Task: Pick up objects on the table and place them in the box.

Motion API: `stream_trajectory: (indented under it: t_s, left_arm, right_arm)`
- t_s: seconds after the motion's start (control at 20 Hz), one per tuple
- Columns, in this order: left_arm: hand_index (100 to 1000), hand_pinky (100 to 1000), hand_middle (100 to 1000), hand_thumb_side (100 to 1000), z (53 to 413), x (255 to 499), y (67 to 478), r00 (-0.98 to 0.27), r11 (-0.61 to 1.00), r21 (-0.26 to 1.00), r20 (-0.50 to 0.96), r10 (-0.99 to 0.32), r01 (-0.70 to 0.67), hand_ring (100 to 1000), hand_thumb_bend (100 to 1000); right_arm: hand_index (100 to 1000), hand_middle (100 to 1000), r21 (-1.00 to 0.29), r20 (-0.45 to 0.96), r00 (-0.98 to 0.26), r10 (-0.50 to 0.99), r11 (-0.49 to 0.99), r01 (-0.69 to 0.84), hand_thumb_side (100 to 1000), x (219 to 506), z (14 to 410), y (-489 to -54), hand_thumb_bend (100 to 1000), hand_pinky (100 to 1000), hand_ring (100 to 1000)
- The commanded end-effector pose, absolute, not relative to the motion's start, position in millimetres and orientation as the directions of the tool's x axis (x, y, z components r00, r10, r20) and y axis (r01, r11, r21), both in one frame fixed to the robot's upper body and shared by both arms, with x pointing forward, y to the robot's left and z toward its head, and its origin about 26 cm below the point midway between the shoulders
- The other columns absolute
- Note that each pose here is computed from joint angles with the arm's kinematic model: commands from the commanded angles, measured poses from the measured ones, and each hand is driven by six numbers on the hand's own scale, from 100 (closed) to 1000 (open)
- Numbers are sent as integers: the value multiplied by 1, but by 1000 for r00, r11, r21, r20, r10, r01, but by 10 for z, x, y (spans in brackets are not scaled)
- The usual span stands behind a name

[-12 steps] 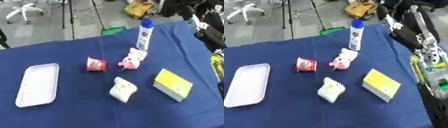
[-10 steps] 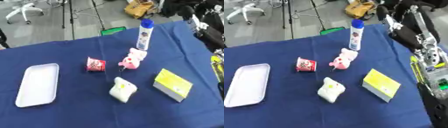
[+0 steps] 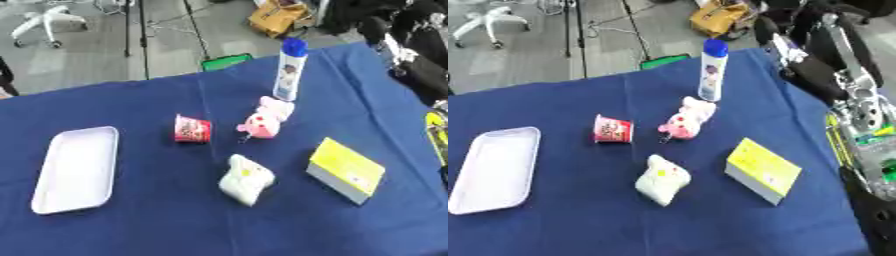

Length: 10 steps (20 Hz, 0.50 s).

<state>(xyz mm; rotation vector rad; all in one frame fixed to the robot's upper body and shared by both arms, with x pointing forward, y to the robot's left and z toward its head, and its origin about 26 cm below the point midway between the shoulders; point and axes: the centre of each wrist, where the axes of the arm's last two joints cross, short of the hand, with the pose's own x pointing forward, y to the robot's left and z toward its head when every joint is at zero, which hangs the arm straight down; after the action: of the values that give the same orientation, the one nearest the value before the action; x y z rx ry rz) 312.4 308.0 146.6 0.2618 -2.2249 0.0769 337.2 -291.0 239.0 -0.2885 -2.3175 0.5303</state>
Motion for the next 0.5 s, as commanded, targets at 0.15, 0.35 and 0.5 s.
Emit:
stream_trajectory:
  t_s: [0.15, 0.35, 0.5]
  left_arm:
    - [852, 739, 830, 735, 1574, 3106, 3131, -622, 972, 64, 759, -194, -225, 765, 622]
    - [852, 739, 831, 736, 1576, 3105, 3134, -621, 972, 68, 759, -197, -225, 765, 622]
    - [853, 739, 831, 736, 1575, 3102, 3142, -620, 971, 71, 759, -201, -228, 765, 621]
  right_arm:
    - [821, 840, -513, 585, -697, 416, 855, 80, 468, 3353, 2422, -3015, 387, 773, 802]
    - [872, 888, -566, 603, -646, 468, 822, 67, 466, 3348, 2287, -3104, 457, 828, 852]
    - [882, 898, -624, 597, -609, 523, 779, 57, 465, 3334, 2214, -3172, 472, 842, 865]
